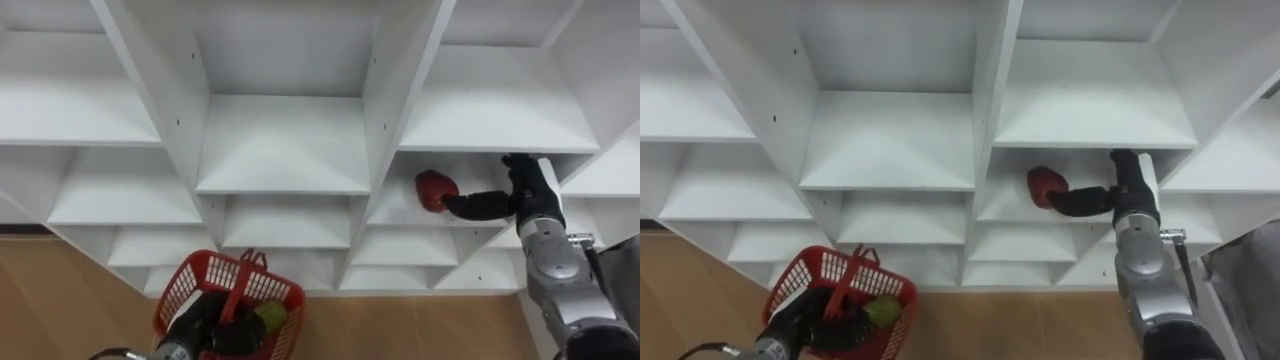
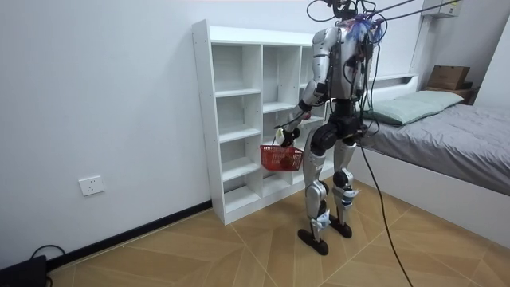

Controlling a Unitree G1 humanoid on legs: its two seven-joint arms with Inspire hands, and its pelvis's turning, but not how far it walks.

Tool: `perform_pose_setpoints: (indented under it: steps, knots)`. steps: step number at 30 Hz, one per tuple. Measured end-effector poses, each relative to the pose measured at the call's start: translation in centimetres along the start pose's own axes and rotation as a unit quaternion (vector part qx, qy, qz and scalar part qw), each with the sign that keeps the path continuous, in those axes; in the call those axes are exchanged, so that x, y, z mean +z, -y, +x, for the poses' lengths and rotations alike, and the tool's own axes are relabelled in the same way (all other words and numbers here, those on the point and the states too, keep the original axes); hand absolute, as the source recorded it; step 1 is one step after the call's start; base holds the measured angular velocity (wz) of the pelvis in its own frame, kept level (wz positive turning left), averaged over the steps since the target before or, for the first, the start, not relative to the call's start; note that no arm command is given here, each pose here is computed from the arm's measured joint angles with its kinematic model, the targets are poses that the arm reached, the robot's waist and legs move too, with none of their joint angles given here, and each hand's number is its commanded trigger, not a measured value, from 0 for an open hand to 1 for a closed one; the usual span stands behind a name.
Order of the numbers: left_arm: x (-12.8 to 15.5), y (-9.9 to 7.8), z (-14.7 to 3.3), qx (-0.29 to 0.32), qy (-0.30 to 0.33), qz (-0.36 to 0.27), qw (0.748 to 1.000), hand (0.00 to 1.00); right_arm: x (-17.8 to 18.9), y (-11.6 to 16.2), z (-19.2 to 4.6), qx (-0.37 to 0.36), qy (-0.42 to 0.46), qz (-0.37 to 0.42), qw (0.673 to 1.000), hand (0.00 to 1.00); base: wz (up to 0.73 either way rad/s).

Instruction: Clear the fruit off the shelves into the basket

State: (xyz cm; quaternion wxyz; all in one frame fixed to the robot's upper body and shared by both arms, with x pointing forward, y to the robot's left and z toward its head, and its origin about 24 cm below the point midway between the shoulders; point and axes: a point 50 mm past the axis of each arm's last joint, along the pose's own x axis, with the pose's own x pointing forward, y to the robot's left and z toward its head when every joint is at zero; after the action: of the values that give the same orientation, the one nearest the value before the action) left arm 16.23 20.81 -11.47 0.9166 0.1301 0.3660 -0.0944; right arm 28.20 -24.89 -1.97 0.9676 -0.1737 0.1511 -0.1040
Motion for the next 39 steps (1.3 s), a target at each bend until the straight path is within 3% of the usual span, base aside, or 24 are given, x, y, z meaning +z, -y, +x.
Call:
perform_pose_setpoints:
  steps: [9, 18, 39]
  knots:
    - [0.5, 0.4, 0.5, 0.004, 0.001, -0.005, 1.0, 1.0, -1.0, -0.1, 0.0, 0.003, -0.027, 0.001, 1.0, 0.0, 0.0]
    - [-0.3, 1.1, 0.9, -0.007, -0.03, -0.011, 0.999, 1.0, 1.6, -0.1, 1.4, -0.005, 0.004, 0.006, 1.0, 0.0, 0.01]
    - [2.1, 1.7, 2.2, -0.01, -0.004, -0.004, 1.0, 1.0, 2.4, 0.3, 2.0, -0.044, 0.011, -0.017, 0.999, 0.0, 0.0]
